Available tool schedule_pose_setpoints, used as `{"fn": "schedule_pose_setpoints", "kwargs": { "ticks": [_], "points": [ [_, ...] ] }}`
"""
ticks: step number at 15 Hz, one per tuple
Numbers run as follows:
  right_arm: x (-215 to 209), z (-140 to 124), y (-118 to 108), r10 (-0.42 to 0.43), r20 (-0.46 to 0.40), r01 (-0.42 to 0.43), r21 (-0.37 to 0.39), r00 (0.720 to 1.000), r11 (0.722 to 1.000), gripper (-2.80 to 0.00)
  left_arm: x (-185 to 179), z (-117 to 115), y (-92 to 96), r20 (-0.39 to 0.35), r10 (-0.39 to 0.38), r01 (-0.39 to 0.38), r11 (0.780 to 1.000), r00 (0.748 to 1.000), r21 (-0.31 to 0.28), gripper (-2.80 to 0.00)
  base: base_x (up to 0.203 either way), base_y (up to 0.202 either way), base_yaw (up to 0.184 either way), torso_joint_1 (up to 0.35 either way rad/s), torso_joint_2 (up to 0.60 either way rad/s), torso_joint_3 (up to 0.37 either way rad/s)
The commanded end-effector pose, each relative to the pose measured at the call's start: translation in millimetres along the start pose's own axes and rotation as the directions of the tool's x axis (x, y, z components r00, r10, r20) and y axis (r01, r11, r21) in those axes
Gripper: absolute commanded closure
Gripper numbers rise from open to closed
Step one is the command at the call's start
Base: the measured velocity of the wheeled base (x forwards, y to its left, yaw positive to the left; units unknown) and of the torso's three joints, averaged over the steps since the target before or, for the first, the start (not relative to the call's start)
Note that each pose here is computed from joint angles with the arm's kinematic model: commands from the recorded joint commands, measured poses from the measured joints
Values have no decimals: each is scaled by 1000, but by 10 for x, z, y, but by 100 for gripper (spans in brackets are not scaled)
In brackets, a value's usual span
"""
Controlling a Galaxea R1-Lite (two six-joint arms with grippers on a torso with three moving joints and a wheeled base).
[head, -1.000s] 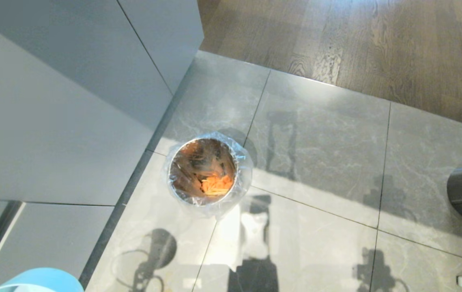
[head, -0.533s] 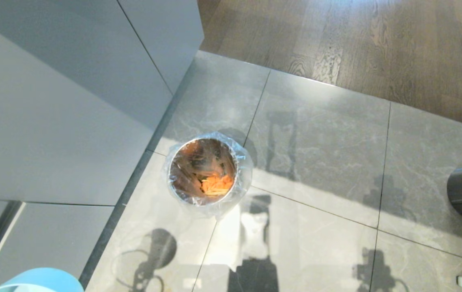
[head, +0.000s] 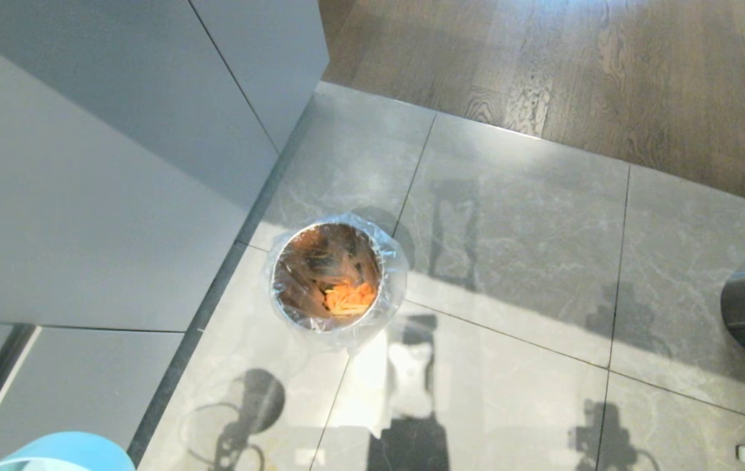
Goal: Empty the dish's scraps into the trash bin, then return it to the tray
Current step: Put the bowl back to the table
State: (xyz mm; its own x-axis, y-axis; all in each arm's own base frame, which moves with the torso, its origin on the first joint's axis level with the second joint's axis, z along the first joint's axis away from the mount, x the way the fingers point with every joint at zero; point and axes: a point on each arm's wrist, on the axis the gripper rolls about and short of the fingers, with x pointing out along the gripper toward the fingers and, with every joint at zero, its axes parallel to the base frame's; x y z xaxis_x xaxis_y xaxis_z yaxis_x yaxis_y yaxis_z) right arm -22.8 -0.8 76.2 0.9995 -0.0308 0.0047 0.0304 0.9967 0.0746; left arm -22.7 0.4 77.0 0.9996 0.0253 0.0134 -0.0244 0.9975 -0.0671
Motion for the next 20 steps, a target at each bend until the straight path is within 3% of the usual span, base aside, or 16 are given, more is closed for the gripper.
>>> {"fn": "schedule_pose_setpoints", "kwargs": {
  "ticks": [1, 9, 20],
  "points": [
    [-1, 2, 0, 0, 1, 0, 1, 1000, 1000, 0, 0, 1, 0, 0, 1, -1, 1000, 1000, 1, 0, 0, 0, 0, 0, 0, 0],
    [-1, 2, 0, 0, 1, 0, 1, 1000, 1000, 0, 0, -1, 0, -1, 1, -1, 1000, 1000, 1, 0, 0, 0, 0, 1, 0, 10],
    [-1, 2, 0, 0, 1, 0, 1, 1000, 1000, 0, 0, -1, 0, -1, 1, -1, 1000, 1000, 1, 0, 0, 0, 0, 1, 2, 191]
  ]
}}
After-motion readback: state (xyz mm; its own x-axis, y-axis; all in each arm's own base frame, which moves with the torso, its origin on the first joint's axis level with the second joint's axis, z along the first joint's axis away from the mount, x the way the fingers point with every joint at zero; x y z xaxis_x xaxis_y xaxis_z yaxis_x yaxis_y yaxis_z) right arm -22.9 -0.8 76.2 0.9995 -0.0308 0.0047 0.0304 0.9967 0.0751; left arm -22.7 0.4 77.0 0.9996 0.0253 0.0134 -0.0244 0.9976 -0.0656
